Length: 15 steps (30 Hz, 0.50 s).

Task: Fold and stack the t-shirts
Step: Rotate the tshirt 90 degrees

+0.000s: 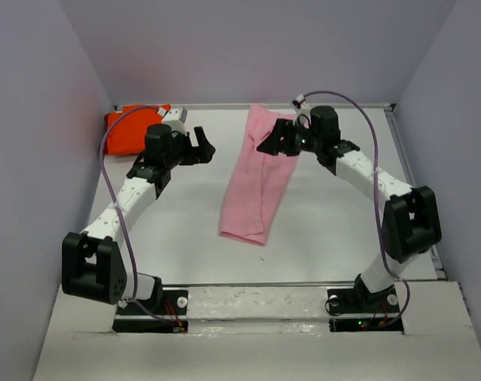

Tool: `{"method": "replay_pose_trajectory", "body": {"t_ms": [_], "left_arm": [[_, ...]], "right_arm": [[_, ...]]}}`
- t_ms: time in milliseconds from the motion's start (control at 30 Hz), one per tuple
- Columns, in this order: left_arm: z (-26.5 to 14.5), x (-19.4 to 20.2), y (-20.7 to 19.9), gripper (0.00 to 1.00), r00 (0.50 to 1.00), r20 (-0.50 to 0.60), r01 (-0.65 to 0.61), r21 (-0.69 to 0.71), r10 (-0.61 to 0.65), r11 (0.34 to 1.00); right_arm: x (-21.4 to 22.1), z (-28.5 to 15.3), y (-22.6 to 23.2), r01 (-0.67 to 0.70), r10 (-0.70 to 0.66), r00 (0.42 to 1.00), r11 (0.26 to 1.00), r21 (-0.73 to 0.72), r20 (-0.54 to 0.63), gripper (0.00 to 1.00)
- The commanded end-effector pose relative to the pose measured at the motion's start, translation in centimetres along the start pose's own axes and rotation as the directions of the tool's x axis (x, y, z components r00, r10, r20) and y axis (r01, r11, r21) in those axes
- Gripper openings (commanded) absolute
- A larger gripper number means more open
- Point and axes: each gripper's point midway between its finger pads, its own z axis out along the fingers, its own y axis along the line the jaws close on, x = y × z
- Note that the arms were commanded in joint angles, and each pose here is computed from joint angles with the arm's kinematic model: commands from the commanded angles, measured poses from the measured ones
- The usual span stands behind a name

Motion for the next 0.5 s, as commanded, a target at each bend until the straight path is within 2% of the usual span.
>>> {"method": "replay_pose_trajectory", "body": {"t_ms": [0, 100, 200, 233, 300, 333, 400, 467], "left_arm": [[1.7, 2.0, -1.6, 0.99, 0.994, -0.067, 0.089, 0.118, -0.082, 0.989], [2.9, 4.9, -3.1, 0.99, 0.970, -0.194, 0.182, 0.196, -0.143, 0.964], [3.3, 7.6, -3.4, 0.99, 0.932, -0.286, 0.280, 0.180, -0.222, 0.943], [3.0, 8.5, -4.0, 0.99, 0.926, -0.293, 0.298, 0.185, -0.237, 0.937], [2.5, 11.0, -4.0, 0.99, 0.916, -0.294, 0.333, 0.174, -0.274, 0.927], [2.2, 11.2, -4.8, 0.99, 0.924, -0.272, 0.326, 0.195, -0.268, 0.925], [1.3, 14.0, -4.5, 0.99, 0.905, -0.310, 0.352, 0.165, -0.290, 0.922], [0.5, 14.6, -4.9, 0.99, 0.914, -0.292, 0.336, 0.157, -0.281, 0.929]], "right_arm": [[6.6, -1.8, -1.1, -0.028, 0.027, 1.000, 0.996, 0.084, 0.008, 0.84], [12.1, -3.9, -0.8, -0.055, 0.058, 0.998, 0.991, 0.124, -0.018, 0.84], [14.7, -5.2, 0.0, -0.092, 0.094, 0.996, 0.989, 0.120, -0.009, 0.83], [17.4, -5.7, -0.6, -0.106, 0.113, 0.993, 0.984, 0.140, -0.045, 0.83], [18.3, -6.5, -0.6, -0.131, 0.136, 0.990, 0.981, 0.146, -0.026, 0.82], [20.4, -7.0, -1.3, -0.146, 0.157, 0.986, 0.975, 0.165, -0.051, 0.82], [21.5, -7.3, -1.3, -0.177, 0.187, 0.981, 0.972, 0.158, -0.052, 0.81], [22.9, -7.6, -0.8, -0.175, 0.188, 0.979, 0.973, 0.150, -0.076, 0.81]]}}
